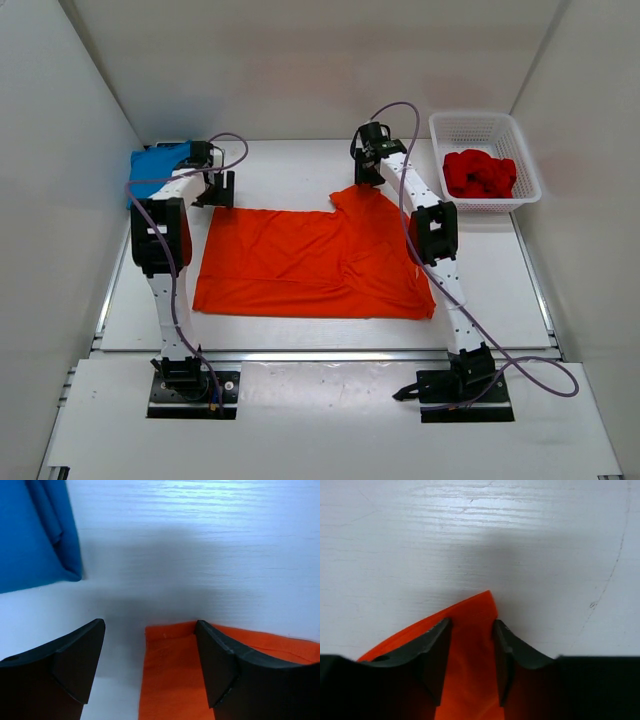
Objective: Fold and stack the t-shirts
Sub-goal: Grap the side of the flattened tshirt furthest away from the robot with both arms
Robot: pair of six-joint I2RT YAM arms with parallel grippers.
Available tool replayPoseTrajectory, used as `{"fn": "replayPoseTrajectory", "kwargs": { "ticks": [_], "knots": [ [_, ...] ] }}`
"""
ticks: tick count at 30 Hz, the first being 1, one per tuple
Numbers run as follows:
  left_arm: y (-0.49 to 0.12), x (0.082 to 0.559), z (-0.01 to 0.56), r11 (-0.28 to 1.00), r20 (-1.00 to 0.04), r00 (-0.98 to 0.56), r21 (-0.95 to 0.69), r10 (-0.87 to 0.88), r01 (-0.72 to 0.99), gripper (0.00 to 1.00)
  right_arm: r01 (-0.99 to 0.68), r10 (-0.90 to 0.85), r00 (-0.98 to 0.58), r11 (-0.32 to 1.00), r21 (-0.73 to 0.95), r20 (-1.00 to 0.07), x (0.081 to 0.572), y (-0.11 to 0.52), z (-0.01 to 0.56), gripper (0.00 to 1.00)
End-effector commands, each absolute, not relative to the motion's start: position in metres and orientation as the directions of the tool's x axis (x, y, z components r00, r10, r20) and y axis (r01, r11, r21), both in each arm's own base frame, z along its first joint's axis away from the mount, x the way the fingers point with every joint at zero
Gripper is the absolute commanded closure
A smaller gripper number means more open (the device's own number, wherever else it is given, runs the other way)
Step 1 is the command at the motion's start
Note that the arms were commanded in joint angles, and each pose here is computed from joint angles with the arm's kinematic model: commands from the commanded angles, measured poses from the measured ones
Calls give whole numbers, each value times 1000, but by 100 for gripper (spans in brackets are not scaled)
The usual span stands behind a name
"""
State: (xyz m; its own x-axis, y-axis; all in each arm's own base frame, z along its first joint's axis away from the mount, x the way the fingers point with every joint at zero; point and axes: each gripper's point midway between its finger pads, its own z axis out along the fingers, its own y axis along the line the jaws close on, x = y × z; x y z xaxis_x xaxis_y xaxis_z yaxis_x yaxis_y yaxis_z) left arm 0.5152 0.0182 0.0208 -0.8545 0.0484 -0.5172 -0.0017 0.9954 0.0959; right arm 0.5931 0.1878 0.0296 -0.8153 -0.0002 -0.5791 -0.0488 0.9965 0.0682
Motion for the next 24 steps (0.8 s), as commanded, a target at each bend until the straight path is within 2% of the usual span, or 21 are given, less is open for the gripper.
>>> {"fn": "replayPoseTrajectory", "kwargs": {
  "ticks": [1, 3, 4, 5, 6, 8, 9, 12, 14, 18, 20, 22, 24],
  "knots": [
    [8, 507, 6, 997, -464, -883, 59, 69, 47, 18, -75, -69, -832, 997, -13, -550, 583, 183, 16, 68],
    [9, 497, 2, 997, -436, -897, 60, 67, 46, 33, -81, -76, -840, 997, -15, -537, 579, 185, 12, 79],
    [5, 495, 0, 997, -430, -899, 50, 79, 64, 36, -78, -76, -830, 997, -20, -552, 582, 184, 19, 92],
    [6, 491, -1, 997, -419, -905, 48, 72, 57, 45, -86, -88, -834, 996, -29, -545, 580, 185, 16, 98],
    [4, 486, -5, 997, -403, -912, 38, 78, 68, 56, -84, -85, -826, 996, -28, -557, 583, 186, 20, 100],
    [1, 484, -3, 997, -403, -912, 33, 78, 70, 70, -92, -86, -821, 996, -19, -565, 585, 187, 23, 100],
    [-1, 483, -6, 996, -401, -912, 39, 85, 75, 82, -96, -88, -814, 995, -17, -573, 586, 189, 30, 100],
    [3, 484, -3, 995, -404, -909, 40, 102, 94, 99, -96, -85, -777, 995, -15, -624, 594, 189, 59, 100],
    [2, 488, 8, 993, -429, -895, 50, 120, 110, 100, -96, -82, -736, 995, -17, -672, 599, 186, 97, 100],
    [8, 491, 31, 986, -463, -870, 90, 169, 144, 100, -76, -60, -740, 997, -5, -670, 577, 173, 138, 100],
    [14, 490, 49, 979, -504, -840, 130, 201, 156, 100, -83, -56, -743, 997, 8, -667, 551, 177, 167, 100],
    [11, 482, 56, 959, -507, -815, 189, 281, 213, 100, -118, -101, -805, 993, -10, -584, 515, 182, 146, 99],
    [12, 466, 61, 938, -516, -786, 242, 342, 249, 100, -129, -115, -812, 992, -16, -573, 486, 185, 160, 100]
  ]
}}
